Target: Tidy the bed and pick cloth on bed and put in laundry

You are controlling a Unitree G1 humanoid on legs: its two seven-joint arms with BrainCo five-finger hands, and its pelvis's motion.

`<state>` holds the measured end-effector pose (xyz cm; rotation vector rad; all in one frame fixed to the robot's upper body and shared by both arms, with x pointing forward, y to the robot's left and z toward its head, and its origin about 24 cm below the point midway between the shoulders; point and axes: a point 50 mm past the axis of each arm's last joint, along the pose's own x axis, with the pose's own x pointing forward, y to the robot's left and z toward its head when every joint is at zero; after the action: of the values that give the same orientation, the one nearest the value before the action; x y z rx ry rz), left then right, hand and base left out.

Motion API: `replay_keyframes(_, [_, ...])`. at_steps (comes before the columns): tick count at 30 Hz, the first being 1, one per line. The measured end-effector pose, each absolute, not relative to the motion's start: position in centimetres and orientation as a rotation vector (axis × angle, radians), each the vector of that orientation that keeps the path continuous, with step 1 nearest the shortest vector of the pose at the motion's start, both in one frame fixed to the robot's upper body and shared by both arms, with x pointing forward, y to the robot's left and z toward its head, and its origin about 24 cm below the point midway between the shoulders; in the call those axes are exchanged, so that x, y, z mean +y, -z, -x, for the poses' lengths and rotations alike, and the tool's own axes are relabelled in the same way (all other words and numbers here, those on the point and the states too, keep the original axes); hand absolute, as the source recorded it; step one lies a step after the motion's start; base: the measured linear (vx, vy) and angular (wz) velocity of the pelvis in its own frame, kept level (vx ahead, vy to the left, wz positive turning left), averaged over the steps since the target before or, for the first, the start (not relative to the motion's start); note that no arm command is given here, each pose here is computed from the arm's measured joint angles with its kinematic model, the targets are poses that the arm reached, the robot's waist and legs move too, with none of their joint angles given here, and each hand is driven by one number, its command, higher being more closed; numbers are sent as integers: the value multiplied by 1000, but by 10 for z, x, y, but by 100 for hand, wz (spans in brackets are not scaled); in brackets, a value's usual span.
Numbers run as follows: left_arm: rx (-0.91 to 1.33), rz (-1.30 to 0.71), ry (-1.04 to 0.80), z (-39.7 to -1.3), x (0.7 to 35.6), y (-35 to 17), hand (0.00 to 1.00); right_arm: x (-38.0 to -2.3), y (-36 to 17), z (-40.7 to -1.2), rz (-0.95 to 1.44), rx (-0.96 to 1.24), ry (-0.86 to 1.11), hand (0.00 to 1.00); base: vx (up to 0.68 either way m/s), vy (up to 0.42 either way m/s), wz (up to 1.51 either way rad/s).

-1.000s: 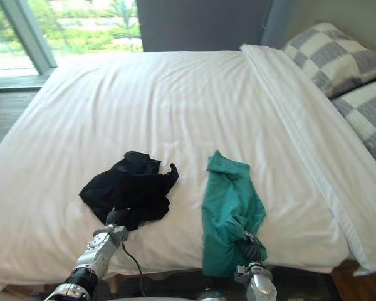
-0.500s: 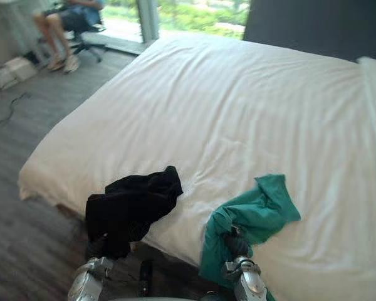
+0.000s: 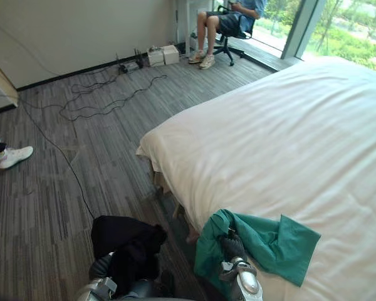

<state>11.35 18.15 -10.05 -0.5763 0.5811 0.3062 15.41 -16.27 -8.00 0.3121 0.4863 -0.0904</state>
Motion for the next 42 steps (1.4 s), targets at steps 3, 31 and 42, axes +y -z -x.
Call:
replay_keyframes(3, [628, 523, -289, -112, 184, 108, 100, -166, 91, -147, -299, 543, 142, 100, 117, 41, 62])
replay_keyframes(31, [771, 404, -152, -90, 148, 119, 100, -157, 109, -91, -420, 623, 216, 100, 52, -43, 38])
replay_keyframes(42, [651, 371, -301, -99, 167, 106, 100, -162, 104, -109, -437, 565, 96, 100, -71, -2, 1])
